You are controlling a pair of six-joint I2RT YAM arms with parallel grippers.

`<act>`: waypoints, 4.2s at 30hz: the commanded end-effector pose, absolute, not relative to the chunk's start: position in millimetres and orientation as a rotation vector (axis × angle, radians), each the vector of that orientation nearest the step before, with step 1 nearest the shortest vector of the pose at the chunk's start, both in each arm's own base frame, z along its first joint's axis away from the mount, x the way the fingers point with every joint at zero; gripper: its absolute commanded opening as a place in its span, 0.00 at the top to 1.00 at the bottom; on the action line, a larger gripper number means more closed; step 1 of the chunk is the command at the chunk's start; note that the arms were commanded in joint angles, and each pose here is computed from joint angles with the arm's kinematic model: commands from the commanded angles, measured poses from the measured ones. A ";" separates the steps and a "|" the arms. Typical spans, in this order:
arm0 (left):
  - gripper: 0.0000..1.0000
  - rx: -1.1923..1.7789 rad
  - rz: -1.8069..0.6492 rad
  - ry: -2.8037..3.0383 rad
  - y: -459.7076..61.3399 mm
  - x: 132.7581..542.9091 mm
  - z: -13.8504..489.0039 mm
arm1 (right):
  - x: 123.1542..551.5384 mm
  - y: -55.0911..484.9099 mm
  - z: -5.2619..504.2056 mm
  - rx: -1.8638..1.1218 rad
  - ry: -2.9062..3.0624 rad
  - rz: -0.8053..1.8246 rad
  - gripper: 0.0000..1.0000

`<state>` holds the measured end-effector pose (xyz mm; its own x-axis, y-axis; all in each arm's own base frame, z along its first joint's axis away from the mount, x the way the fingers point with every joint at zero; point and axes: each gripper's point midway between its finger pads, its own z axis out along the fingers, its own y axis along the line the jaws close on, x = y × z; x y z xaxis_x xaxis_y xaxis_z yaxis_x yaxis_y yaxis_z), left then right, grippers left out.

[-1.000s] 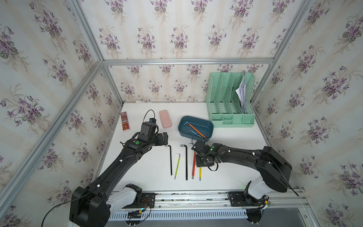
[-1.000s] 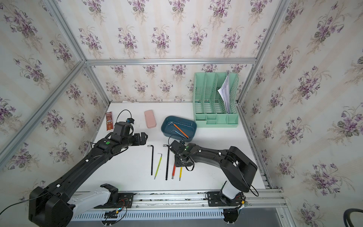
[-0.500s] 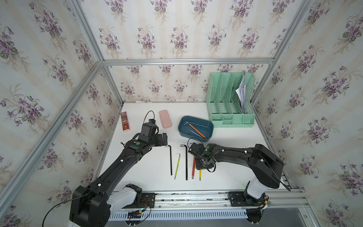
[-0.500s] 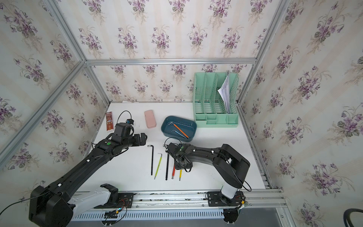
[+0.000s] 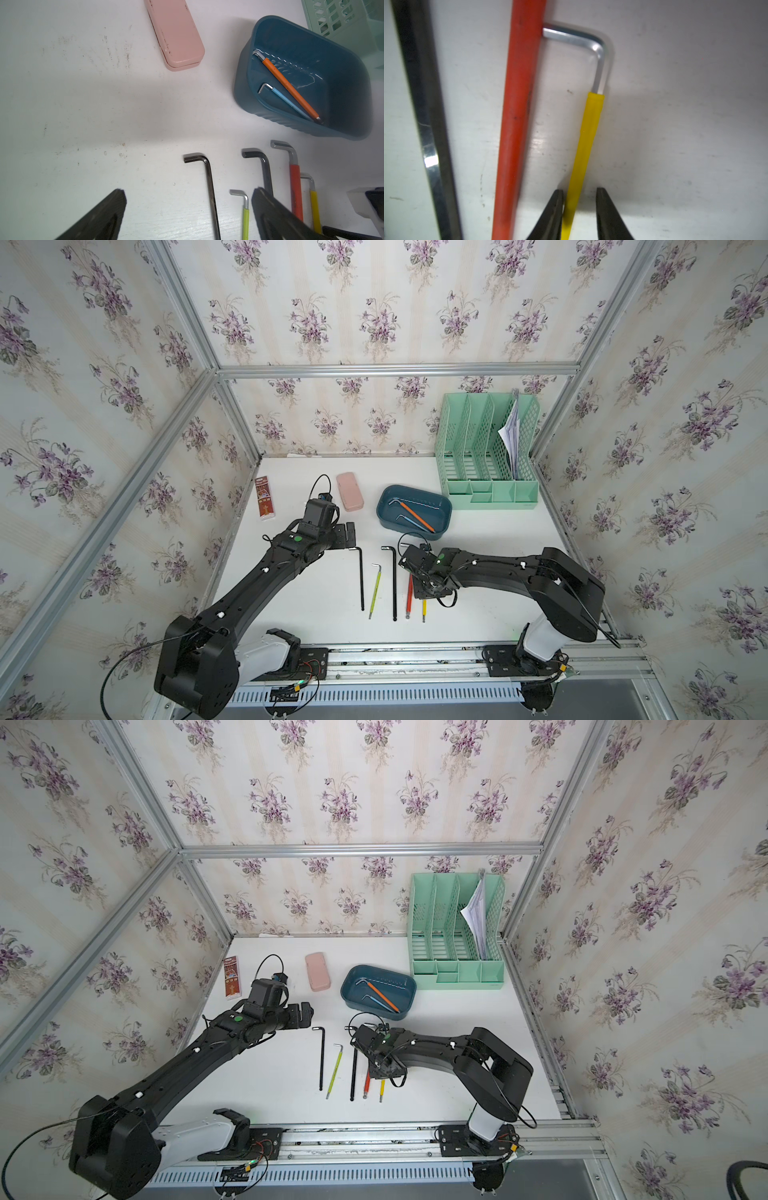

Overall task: Put the hex key on the desktop into the storage box
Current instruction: Pick up the Allen key from the center of the board, then place the Allen key in the storage box.

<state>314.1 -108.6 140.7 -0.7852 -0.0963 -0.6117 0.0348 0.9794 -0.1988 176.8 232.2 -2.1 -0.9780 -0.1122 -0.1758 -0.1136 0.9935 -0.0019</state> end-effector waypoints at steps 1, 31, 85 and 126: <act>0.01 -0.054 -0.278 2.443 -110.5 317.3 143.7 | 159.1 191.3 -25.5 -0.126 3.039 -0.169 0.66; 0.01 -0.045 -0.268 2.469 -107.7 309.3 137.3 | 176.4 201.9 -3.5 -0.062 3.082 0.043 0.56; 0.01 0.121 -0.318 2.348 -120.9 317.0 203.6 | 246.5 226.4 94.4 -0.180 2.657 0.164 1.00; 0.01 -0.049 -0.377 2.476 -120.2 304.2 179.3 | 307.3 245.7 160.6 -0.415 2.466 0.313 1.00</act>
<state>306.6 -120.7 182.2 -0.7942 -0.1145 -0.5967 0.0674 0.9594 -0.2738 300.4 237.0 153.9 -0.7910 -0.1726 -0.5869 -0.3027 0.9441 0.1302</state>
